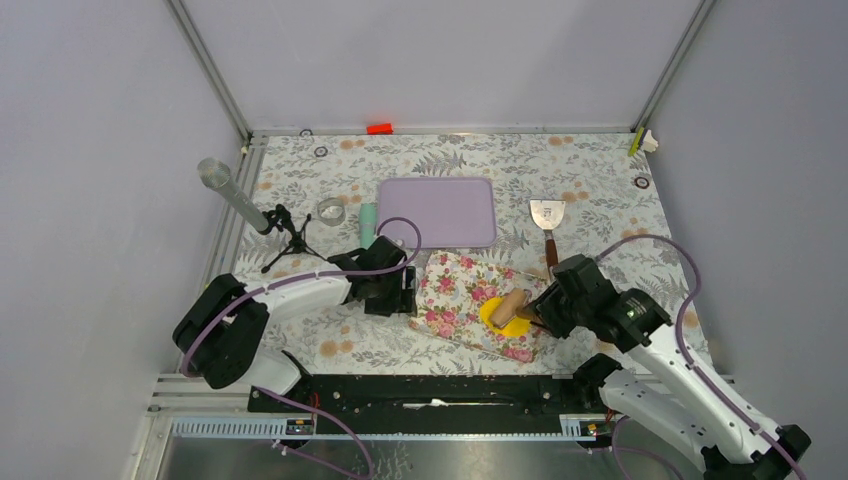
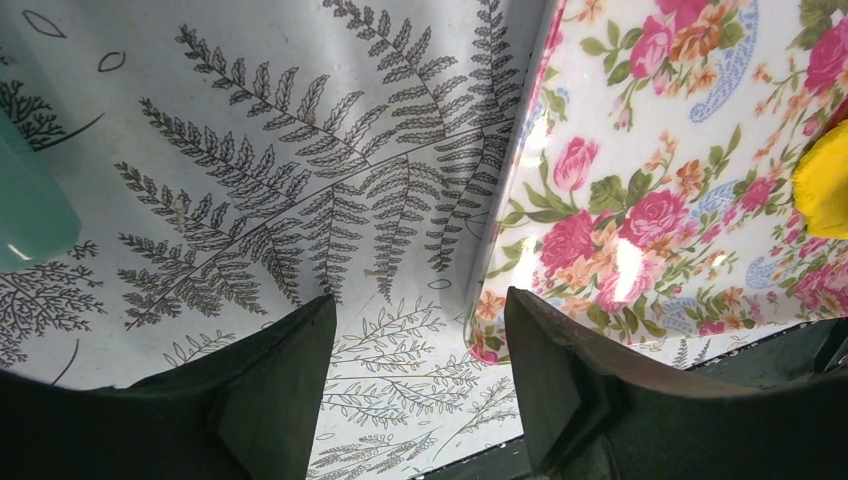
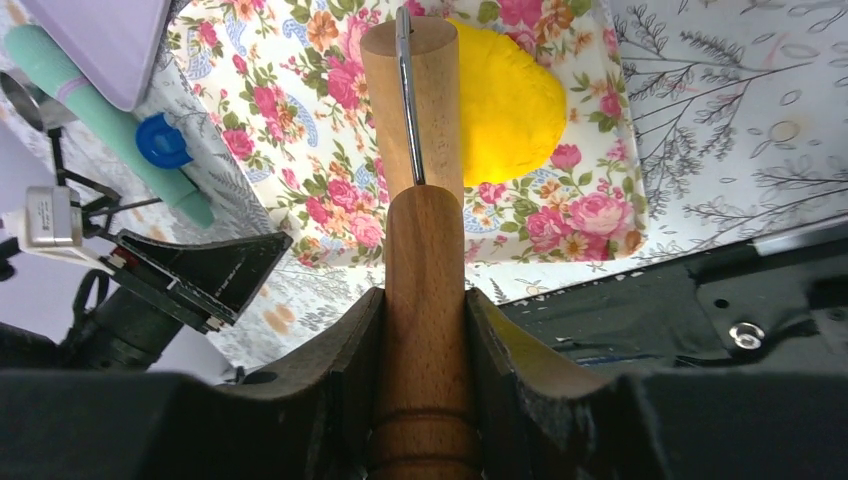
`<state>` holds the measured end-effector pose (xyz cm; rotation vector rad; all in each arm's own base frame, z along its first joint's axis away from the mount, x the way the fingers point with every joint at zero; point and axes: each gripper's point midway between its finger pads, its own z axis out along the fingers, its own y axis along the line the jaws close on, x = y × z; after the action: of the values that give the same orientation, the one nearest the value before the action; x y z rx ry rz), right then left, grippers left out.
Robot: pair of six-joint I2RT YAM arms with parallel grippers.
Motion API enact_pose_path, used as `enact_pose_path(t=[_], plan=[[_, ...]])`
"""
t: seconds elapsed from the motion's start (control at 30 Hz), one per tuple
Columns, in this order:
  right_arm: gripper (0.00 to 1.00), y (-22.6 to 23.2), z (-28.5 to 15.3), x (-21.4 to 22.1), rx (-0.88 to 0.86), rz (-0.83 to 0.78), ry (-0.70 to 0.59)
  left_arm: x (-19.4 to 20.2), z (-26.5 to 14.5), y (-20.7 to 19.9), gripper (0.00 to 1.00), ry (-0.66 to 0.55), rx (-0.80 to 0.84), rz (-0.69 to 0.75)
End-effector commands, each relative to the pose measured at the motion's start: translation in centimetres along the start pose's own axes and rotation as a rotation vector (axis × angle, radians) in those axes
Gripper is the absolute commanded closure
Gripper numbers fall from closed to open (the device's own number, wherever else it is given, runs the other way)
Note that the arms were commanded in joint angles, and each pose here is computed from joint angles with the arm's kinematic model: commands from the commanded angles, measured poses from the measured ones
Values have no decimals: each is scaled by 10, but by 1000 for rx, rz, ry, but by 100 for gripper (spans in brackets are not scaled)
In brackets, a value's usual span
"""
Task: Roll out the dumpling wrappers from the dough
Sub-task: Flatten out the dough on the work surface.
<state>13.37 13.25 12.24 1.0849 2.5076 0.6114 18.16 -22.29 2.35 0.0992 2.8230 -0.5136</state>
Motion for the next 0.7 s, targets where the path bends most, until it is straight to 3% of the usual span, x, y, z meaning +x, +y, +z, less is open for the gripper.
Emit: enact_pose_path(t=[0.0, 0.2, 0.43, 0.67], plan=[[100, 19, -21, -16, 33, -128, -54, -8, 0, -9, 34, 0, 8, 15], [100, 27, -21, -10, 41, -66, -17, -27, 0, -21, 35, -42, 15, 22], [100, 19, -11, 0, -12, 131, 18, -45, 7, -25, 36, -64, -22, 25], [100, 5, -11, -3, 21, 162, -7, -54, 16, -27, 43, -62, -47, 38]])
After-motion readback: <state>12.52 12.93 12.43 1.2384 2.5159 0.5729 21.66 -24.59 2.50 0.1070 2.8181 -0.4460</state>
